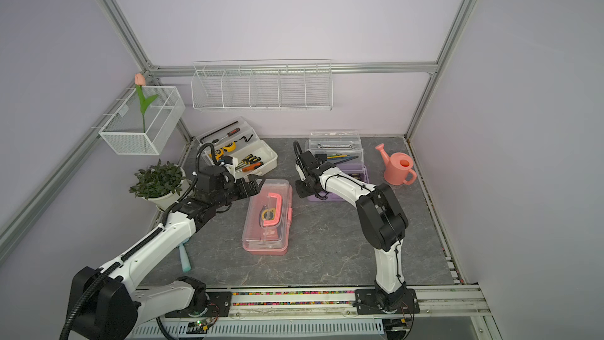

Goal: Close toolboxes
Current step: Adjust the toolbox at the center of the board.

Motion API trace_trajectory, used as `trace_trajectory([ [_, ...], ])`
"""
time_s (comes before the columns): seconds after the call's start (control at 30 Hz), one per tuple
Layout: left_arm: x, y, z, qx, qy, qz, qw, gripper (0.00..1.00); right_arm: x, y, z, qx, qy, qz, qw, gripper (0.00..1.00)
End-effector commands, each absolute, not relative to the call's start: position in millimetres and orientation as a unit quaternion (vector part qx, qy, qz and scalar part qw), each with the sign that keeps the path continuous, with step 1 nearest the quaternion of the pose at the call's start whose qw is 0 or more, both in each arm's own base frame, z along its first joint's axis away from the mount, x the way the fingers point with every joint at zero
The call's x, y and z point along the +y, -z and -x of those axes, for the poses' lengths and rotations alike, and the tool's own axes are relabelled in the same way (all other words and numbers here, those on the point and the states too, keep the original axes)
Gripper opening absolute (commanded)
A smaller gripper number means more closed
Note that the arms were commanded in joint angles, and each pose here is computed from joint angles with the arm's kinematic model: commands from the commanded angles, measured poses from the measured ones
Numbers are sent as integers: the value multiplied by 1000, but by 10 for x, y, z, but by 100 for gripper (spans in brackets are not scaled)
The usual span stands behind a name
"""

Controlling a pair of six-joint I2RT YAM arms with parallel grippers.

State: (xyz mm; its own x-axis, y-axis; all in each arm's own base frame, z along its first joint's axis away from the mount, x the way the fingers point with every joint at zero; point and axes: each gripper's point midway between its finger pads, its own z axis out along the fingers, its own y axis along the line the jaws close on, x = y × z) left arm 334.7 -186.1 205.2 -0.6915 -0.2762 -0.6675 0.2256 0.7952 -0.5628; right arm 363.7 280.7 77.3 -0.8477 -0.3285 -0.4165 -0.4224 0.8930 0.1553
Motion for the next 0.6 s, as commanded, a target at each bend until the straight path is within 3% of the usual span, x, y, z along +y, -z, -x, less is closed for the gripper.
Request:
trace_trajectory([
  [0.0,-1917,-2283,-3402,847,339,9,409,99,2703,-689,-3288,960,-131,180,168,39],
  [0.3,-2072,-2415,-3511,835,369,-3,408,99,2136,-490,-2615,977,-102,139,124,40],
  [0.57,-2199,-2459,-3703,834,375,-15,403,99,1742,-521,-2399,982,-46,130,126,40],
])
